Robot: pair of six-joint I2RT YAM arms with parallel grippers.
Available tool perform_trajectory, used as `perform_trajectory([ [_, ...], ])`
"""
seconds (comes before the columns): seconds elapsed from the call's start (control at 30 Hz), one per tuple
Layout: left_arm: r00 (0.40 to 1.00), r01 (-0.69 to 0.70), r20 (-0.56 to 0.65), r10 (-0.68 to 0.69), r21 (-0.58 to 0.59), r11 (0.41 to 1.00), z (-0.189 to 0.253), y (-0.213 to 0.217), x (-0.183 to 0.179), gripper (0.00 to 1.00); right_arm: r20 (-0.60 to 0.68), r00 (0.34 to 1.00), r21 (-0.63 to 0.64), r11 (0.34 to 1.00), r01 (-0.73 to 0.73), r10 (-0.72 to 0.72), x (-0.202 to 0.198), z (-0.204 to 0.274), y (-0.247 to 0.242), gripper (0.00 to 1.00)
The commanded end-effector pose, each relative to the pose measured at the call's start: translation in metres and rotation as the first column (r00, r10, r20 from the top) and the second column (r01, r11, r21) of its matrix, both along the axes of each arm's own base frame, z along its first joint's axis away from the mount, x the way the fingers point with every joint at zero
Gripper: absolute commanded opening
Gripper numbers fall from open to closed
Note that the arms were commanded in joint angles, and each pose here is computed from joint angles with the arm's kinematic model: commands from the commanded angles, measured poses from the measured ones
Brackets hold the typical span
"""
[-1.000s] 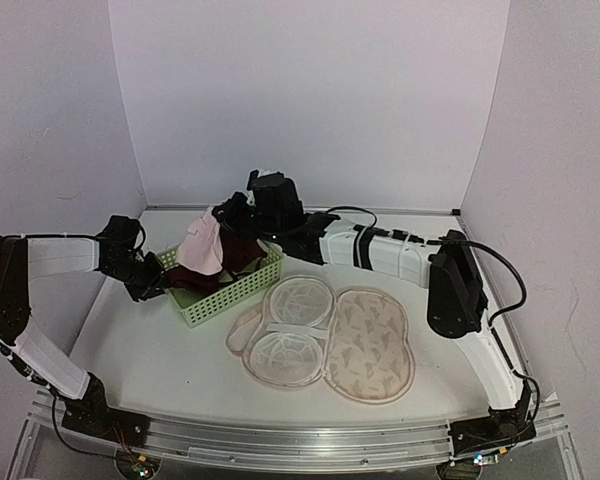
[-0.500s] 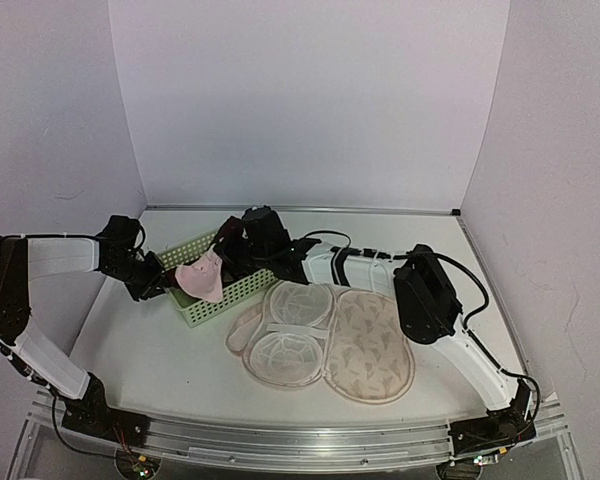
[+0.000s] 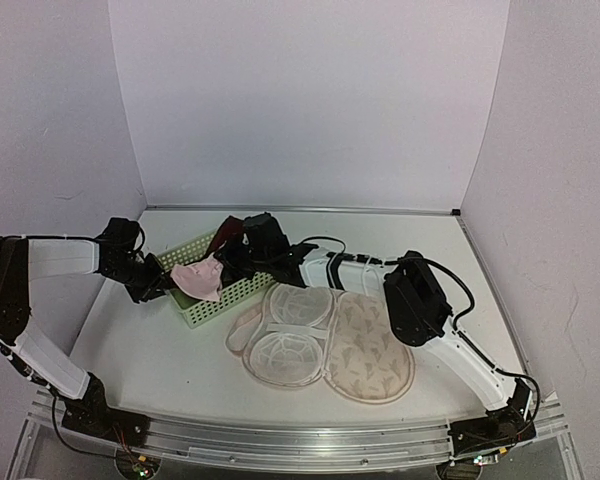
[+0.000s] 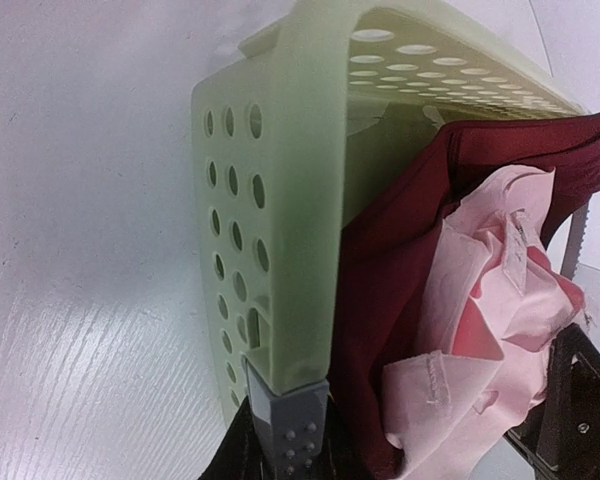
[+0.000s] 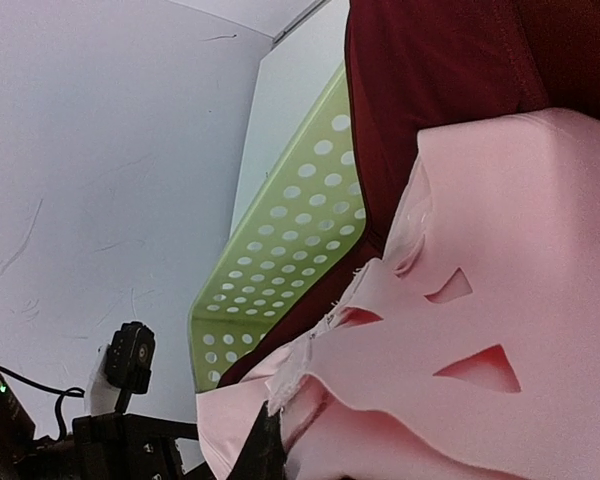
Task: Unzip the laundry bag and remove the bra
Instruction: Place the bra in the bin, then move the bin to the center of the board.
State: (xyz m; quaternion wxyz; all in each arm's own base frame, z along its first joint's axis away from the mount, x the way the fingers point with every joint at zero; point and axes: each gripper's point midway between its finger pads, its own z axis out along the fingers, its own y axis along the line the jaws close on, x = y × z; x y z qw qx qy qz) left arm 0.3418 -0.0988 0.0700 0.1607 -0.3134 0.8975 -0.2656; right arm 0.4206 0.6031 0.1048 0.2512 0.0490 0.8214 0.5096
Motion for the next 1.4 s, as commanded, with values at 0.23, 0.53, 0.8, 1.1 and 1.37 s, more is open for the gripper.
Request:
perform_trajectory([
  [0.23,0.994,0.019,0.111,-0.015,-0.037,0.999,0.029,-0.007,0.017,0.00,0.007,0.997,0.007,0.997,-0.081,0.081,-0.020,0.028,-0.012,0.33],
  [0.53,0.992,-0.007,0.124,0.012,-0.036,0.999,0.035,-0.004,0.024,0.00,0.039,0.995,-0.026,0.996,-0.090,0.091,-0.037,0.059,-0.038,0.50],
  [0.8,0.990,-0.038,0.137,0.043,-0.035,0.999,0.041,0.003,0.033,0.00,0.047,0.994,-0.059,0.994,-0.096,0.098,-0.048,0.072,-0.066,0.53],
  [1.1,0.984,-0.100,0.147,0.105,-0.041,0.994,0.046,0.027,0.051,0.00,0.114,0.981,-0.136,0.980,-0.144,0.159,-0.077,0.093,-0.117,0.55],
  [1.37,0.971,-0.182,0.152,0.185,-0.033,0.983,0.047,0.060,0.066,0.00,0.184,0.971,-0.325,0.942,-0.085,0.151,-0.109,0.091,-0.197,0.58],
])
